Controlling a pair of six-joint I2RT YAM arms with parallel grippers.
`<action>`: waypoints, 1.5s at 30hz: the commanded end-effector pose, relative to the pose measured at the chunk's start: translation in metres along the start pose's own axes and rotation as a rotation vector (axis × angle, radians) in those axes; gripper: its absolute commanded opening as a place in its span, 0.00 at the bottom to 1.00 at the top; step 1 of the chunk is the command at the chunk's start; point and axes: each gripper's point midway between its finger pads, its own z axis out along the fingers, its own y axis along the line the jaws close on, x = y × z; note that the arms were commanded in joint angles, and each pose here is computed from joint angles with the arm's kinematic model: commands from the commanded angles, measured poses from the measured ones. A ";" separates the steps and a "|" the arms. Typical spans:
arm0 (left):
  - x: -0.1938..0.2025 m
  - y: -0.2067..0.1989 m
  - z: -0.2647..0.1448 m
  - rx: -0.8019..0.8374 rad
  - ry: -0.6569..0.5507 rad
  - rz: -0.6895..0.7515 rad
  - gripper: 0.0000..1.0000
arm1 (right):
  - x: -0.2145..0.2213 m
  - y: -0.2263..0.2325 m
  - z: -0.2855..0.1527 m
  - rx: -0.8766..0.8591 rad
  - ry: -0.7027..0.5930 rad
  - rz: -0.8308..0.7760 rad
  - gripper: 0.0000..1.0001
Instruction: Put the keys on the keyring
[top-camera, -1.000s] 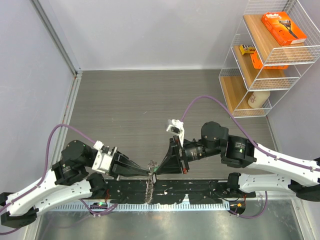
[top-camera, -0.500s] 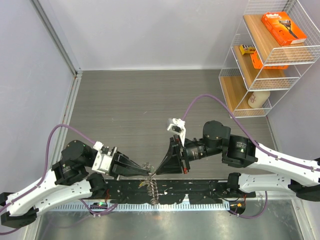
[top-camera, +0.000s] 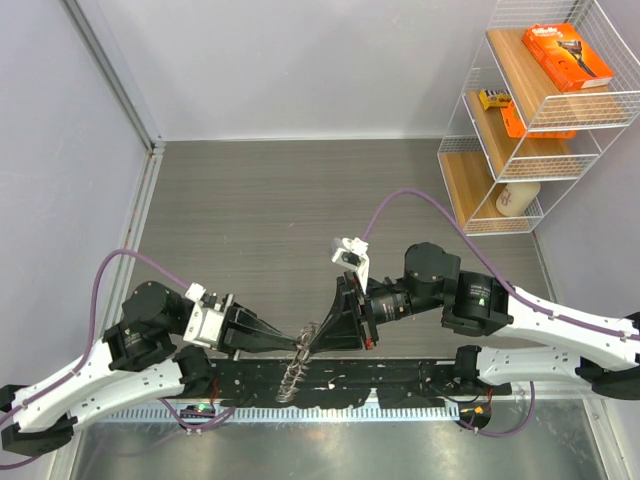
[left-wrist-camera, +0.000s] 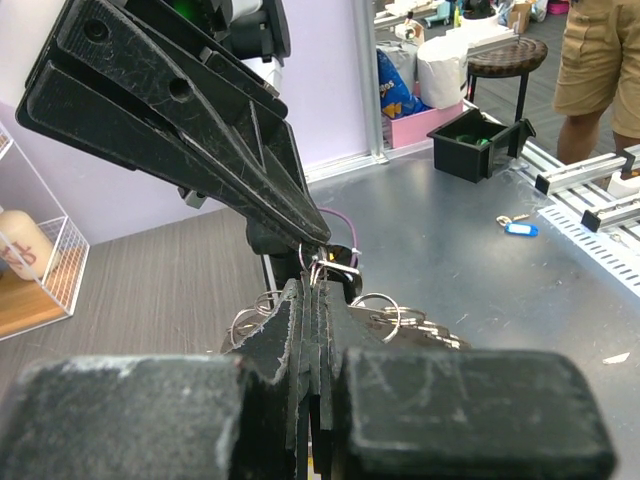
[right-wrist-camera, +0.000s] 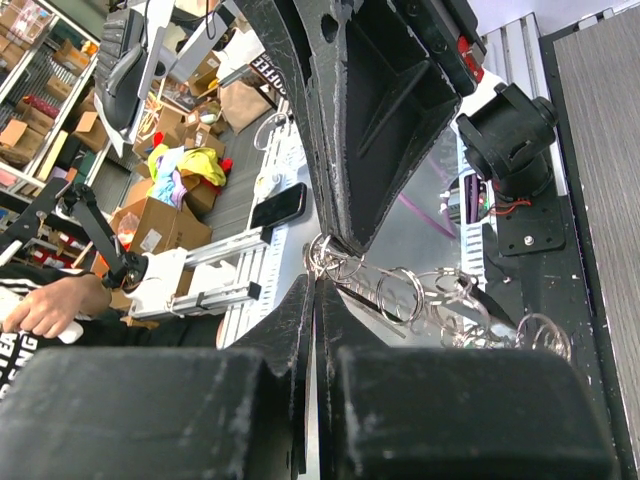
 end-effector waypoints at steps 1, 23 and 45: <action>-0.014 0.006 0.000 -0.031 -0.048 0.054 0.00 | -0.029 0.026 -0.004 -0.058 -0.092 -0.036 0.06; -0.020 0.029 -0.007 -0.188 -0.098 0.051 0.00 | -0.046 0.015 0.013 0.053 -0.144 0.033 0.06; -0.034 0.051 -0.014 -0.330 -0.268 0.116 0.00 | -0.067 0.010 0.033 0.201 -0.106 0.061 0.06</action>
